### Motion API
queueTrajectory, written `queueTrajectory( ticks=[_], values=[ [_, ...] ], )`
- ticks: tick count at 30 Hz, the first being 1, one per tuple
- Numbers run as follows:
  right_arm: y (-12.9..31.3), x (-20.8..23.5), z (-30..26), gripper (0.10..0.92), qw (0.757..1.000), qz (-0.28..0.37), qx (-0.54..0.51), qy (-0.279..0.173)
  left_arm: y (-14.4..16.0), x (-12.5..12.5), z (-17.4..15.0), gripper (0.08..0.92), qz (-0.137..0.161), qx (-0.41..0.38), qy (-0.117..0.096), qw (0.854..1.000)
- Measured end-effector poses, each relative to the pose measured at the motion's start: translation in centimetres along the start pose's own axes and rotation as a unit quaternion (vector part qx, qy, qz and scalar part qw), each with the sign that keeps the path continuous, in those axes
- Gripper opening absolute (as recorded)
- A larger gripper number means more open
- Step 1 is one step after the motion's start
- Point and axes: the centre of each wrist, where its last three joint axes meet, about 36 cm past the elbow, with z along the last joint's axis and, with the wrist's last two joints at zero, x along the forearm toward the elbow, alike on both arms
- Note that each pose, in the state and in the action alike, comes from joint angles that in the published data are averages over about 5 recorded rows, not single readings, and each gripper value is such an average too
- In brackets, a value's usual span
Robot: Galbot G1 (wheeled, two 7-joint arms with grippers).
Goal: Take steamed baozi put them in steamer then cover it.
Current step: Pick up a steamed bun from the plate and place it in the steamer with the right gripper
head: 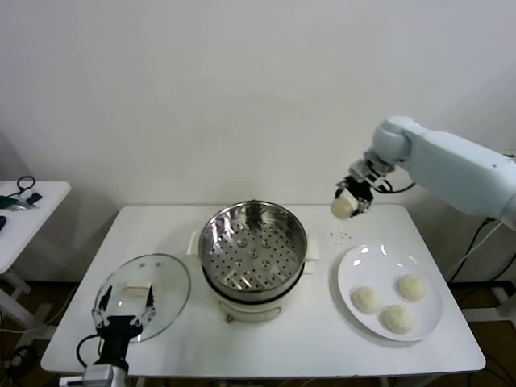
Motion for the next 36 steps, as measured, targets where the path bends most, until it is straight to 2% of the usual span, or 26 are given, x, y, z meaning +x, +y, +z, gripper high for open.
queueTrajectory(
  ticks=[8,16,25,36],
  values=[
    [-6.5,0.4,-7.0,0.679,0.988,-0.006,0.154,0.010,0.1,0.2,-0.3,0.823,0.003,-0.002,0.000,1.000],
    [-10.3,-2.5,-13.3,0.680,0.963,-0.021,0.269,0.016,0.3,0.2,-0.3,0.823,0.003,-0.004,0.003,1.000],
    [-11.3,-6.8,-17.4,0.687,0.940,-0.035,0.339,0.017,0.4,0.2,-0.2,0.823,0.005,-0.005,0.005,1.000],
    [-10.6,-11.2,-19.2,0.687,0.929,-0.056,0.364,0.018,0.4,0.2,0.1,0.823,0.007,-0.004,0.008,1.000]
  ],
)
